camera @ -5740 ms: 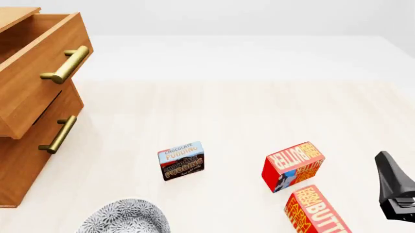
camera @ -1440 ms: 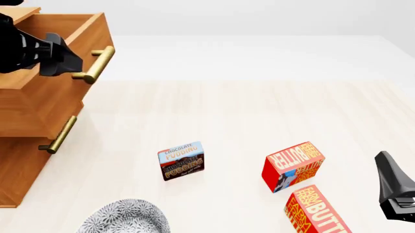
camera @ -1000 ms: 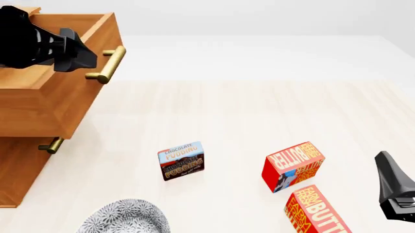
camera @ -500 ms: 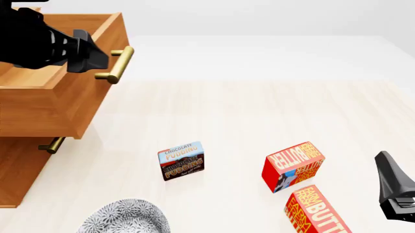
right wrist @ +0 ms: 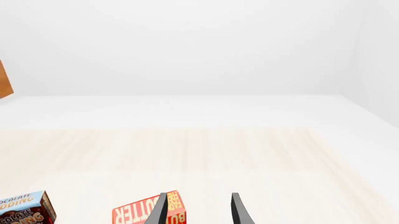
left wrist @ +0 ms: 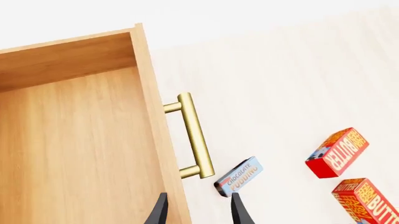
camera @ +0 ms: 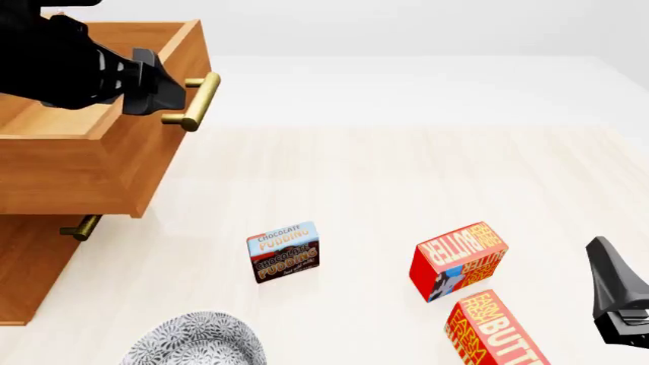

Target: Put the chocolate pudding in the top drawer of the cabinet and close it.

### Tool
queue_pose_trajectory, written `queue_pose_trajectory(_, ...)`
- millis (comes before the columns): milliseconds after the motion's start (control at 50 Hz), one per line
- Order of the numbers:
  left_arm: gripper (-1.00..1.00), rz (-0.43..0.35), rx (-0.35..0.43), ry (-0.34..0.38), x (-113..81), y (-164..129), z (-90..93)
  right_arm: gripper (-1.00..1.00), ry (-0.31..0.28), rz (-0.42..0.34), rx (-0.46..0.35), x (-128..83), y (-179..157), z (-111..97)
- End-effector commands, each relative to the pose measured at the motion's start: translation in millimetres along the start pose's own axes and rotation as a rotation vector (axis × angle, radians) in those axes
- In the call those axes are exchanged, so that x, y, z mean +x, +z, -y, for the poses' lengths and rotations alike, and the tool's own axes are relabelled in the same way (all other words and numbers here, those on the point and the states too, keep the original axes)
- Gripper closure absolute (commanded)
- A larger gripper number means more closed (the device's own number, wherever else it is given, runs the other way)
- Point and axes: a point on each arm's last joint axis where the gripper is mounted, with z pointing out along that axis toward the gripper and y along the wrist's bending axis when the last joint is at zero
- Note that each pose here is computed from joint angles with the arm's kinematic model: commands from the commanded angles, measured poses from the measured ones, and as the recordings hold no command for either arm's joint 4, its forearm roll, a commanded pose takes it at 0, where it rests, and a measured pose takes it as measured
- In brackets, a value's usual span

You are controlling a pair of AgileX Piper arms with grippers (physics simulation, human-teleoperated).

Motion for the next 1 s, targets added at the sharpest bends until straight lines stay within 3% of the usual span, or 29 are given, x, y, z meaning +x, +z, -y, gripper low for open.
queue_pose_trajectory(20, -1.00, -0.015, 0.021, 0.007, 1.1, 5, 5.6, -1.00, 0.000, 0.000, 0.000, 0, 0, 0)
queue_pose_trajectory(640, -1.00, -0.017, 0.066, 0.013, 0.4, 11, 20.1, -1.00, 0.000, 0.000, 0.000, 0, 0, 0)
queue_pose_trajectory(1000, -1.00, 0.061, 0.051, 0.025, -28.7, -29, 14.6, -1.00, 0.000, 0.000, 0.000, 0, 0, 0)
